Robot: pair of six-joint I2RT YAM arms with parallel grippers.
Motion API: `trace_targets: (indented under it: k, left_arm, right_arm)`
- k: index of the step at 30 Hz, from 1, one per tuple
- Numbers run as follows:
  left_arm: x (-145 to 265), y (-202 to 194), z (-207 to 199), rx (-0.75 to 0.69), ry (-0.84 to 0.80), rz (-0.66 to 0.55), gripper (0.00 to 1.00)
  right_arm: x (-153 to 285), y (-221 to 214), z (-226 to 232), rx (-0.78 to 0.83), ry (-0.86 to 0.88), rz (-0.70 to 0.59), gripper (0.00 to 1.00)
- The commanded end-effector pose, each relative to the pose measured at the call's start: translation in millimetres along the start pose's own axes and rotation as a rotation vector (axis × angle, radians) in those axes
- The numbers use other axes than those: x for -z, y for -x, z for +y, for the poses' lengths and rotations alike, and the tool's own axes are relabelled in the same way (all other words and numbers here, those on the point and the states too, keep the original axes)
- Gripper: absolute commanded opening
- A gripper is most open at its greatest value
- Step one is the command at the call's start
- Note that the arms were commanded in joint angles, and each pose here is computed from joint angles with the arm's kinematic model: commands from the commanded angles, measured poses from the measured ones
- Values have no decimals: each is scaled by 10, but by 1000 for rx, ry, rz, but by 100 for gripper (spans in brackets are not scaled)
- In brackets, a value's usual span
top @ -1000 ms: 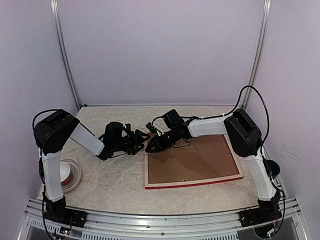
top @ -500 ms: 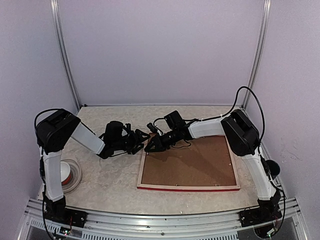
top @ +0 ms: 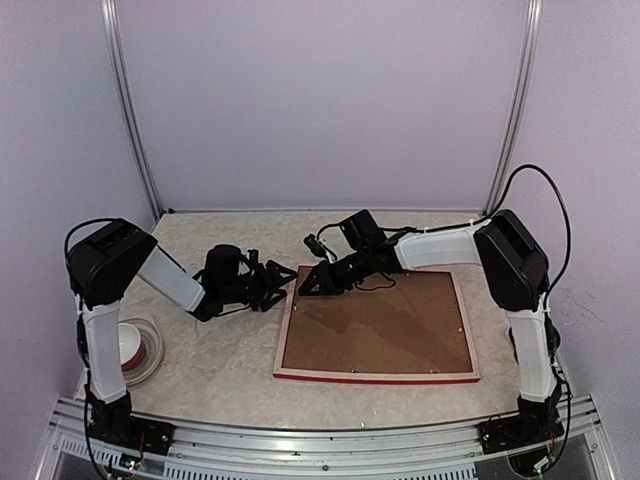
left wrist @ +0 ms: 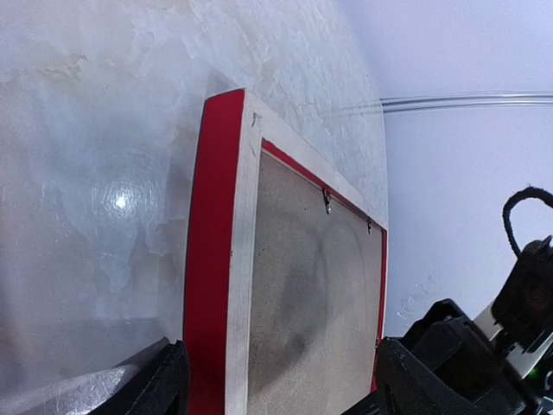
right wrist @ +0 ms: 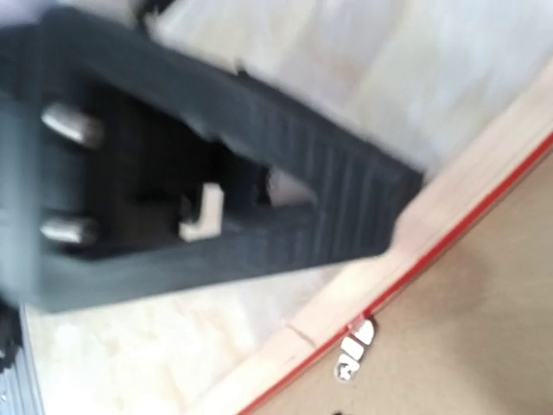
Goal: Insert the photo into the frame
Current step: Press the fastener onto the backboard.
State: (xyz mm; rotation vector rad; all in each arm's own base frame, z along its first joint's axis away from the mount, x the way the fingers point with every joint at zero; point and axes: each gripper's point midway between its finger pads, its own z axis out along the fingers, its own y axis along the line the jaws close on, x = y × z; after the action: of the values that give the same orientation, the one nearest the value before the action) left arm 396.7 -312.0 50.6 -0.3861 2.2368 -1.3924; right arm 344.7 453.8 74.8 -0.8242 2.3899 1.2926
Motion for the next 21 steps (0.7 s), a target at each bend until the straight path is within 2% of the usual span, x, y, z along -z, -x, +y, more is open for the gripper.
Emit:
trace_targets:
  k: [1,7,14,21]
  left_arm:
    - [95,71,-201,-27,-54,-24,73]
    - [132,50,-231,-24,-66,-31,73]
    - [166,32,-184,-2,-87,-22,73]
    - [213,19,-177,-2,-92,-23,73]
  right_arm:
    - [472,420,98,34,-41,-153,28]
    - [232,275,46,5,-20,-89,28]
    - [-169,79,172,65,26,-6,28]
    - [-431,-108,-36,32,-12,53,24]
